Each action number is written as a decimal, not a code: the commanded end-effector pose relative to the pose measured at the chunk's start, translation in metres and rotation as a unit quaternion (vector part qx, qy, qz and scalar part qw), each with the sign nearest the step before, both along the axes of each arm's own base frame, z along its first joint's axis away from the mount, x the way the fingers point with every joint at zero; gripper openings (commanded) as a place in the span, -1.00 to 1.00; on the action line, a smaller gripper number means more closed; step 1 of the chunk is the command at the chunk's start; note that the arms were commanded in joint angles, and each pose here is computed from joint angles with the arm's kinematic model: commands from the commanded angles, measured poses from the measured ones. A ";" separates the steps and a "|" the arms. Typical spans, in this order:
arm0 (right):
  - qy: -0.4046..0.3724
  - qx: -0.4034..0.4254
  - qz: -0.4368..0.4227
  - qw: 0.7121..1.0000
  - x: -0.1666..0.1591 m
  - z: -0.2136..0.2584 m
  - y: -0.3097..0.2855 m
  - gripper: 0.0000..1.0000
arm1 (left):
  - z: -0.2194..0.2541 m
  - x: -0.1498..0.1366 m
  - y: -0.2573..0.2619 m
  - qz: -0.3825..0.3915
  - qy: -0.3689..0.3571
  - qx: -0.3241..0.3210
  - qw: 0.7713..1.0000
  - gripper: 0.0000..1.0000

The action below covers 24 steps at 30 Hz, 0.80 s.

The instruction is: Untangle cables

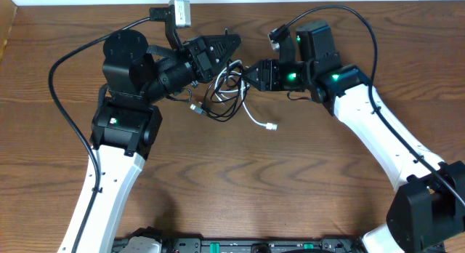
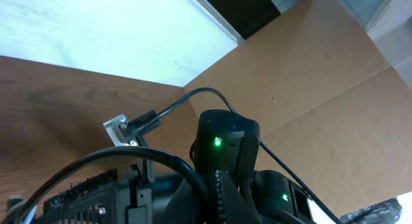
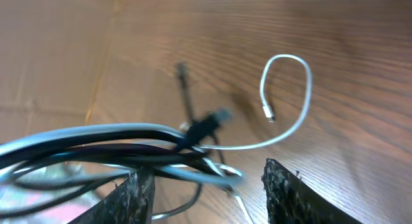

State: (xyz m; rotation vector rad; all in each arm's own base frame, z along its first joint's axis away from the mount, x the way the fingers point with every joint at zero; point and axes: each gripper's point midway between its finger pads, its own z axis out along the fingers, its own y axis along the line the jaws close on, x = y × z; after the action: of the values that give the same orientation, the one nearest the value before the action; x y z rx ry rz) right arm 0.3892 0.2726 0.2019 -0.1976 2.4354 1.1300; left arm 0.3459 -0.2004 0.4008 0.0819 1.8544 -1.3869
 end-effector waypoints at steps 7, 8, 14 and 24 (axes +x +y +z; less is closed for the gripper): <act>0.015 0.003 -0.063 0.998 0.012 -0.002 0.006 -0.01 | 0.005 -0.006 -0.002 -0.011 -0.008 -0.002 1.000 -0.85; 0.010 0.018 -0.050 0.999 0.011 0.004 0.012 -0.01 | 0.005 -0.006 -0.002 -0.011 -0.009 0.000 1.000 -0.85; 0.029 0.038 -0.032 0.998 0.002 0.007 0.020 -0.02 | -0.005 -0.001 -0.003 -0.011 -0.008 0.013 1.000 -0.85; 0.048 -0.009 -0.021 0.999 -0.009 -0.024 0.028 -0.08 | -0.009 0.002 -0.004 -0.011 -0.002 0.014 1.000 -0.85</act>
State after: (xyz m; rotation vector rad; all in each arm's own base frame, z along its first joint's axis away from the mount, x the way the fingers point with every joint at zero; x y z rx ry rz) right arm 0.3828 0.2957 0.1921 -0.0507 2.4940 1.1427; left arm 0.3506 -0.2015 0.3889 0.0800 1.8898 -1.3742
